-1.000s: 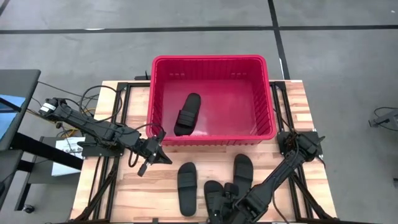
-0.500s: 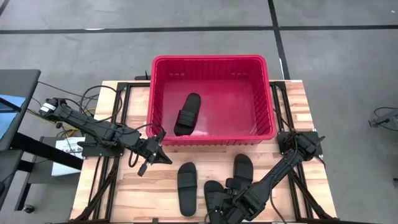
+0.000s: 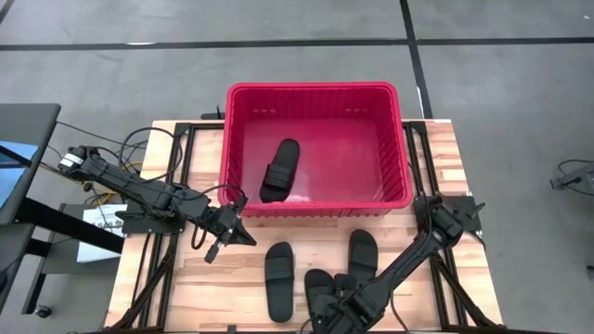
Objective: Pick and place slides into bin
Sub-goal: Put the black slide into the red bin
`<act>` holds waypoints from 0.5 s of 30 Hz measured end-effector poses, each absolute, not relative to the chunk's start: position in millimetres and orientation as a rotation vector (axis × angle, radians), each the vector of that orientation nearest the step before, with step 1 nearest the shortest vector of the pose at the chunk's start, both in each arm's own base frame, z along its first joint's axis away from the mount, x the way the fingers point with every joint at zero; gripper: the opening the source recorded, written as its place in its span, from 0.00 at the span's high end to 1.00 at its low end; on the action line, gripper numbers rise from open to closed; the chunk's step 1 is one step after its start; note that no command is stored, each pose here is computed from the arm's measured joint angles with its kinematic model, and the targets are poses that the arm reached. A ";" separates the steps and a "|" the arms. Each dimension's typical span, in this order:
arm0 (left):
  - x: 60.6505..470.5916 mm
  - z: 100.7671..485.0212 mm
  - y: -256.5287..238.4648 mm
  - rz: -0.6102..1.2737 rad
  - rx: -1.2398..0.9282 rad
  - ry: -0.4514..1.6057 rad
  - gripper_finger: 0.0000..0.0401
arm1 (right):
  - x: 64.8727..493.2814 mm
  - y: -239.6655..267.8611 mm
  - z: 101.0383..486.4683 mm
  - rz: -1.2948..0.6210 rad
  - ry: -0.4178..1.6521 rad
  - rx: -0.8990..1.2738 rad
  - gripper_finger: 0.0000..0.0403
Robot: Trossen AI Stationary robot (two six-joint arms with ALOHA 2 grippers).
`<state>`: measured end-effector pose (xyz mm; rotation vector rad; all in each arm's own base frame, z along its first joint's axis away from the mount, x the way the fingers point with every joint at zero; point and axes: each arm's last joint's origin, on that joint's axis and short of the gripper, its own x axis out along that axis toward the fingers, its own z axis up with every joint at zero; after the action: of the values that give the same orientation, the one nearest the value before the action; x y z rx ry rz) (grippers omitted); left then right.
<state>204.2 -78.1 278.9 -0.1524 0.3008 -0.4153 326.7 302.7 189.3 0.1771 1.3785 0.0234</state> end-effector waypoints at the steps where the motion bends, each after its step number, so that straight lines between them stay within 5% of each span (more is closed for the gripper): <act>1: 204.2 278.9 -78.2 -0.418 -0.153 0.301 1.00 | 326.9 302.5 188.0 0.006 1.375 0.180 0.53; 15: 202.9 278.7 -81.1 -0.435 -0.151 0.305 1.00 | 332.7 291.5 180.9 -0.128 1.367 0.189 0.61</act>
<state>202.9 -81.1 278.7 -0.1506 0.3048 -0.4348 332.7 291.5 180.9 0.1894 1.3674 -0.1283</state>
